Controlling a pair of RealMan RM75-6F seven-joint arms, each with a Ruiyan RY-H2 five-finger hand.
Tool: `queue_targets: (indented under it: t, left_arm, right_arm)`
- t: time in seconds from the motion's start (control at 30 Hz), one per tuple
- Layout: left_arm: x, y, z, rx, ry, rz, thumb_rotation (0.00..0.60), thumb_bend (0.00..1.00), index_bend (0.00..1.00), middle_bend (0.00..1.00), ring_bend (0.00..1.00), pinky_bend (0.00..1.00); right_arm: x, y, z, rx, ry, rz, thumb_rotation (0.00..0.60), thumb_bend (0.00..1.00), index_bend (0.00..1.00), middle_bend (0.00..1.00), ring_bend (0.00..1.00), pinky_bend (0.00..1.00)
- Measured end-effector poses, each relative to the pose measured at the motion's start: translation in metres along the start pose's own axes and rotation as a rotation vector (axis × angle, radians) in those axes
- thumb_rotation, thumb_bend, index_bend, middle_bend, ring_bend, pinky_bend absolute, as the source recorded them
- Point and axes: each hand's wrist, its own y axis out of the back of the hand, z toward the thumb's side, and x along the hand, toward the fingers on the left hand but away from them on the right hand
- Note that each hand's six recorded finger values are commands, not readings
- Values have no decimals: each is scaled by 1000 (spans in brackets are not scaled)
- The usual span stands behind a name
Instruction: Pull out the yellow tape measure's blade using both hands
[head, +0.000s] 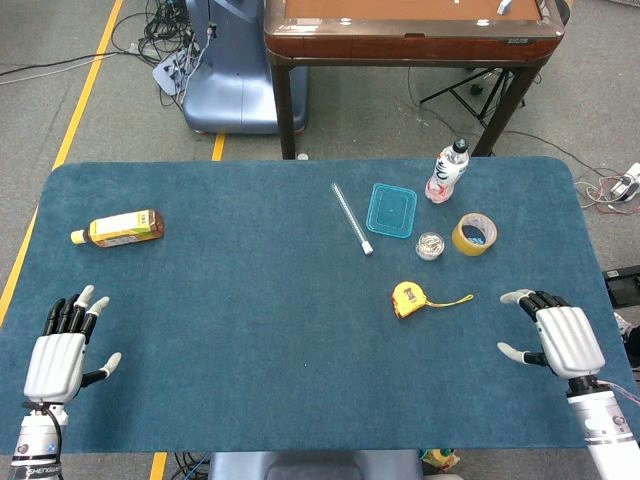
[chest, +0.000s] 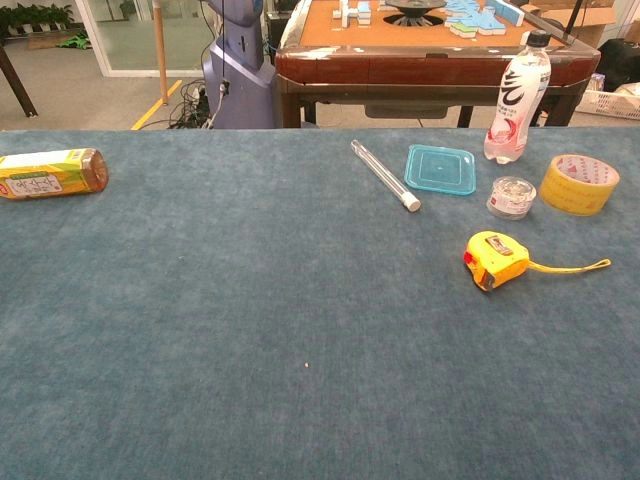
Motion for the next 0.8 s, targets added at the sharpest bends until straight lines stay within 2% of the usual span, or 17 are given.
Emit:
queue_targets:
  t: [0.27, 0.47, 0.6, 0.8]
  left_arm:
    - [-2, 1, 0, -5, -1, 5, 600, 193, 128, 14, 0, 13]
    - [-3, 5, -1, -7, 4, 15, 600, 194, 128, 14, 0, 13]
    - [-4, 5, -2, -6, 9, 14, 600, 195, 128, 15, 0, 13]
    - [-6, 6, -6, -13, 22, 14, 600, 195, 128, 15, 0, 13]
  right_arm:
    - [-18, -6, 12, 19, 37, 38, 600, 167, 327, 346, 312, 371]
    - [-48, -18, 25, 50, 78, 93, 600, 167, 269, 304, 289, 371]
    - [-74, -36, 36, 85, 104, 141, 600, 151, 227, 268, 250, 352]
    - [-104, -63, 50, 150, 117, 176, 600, 75, 119, 217, 179, 261]
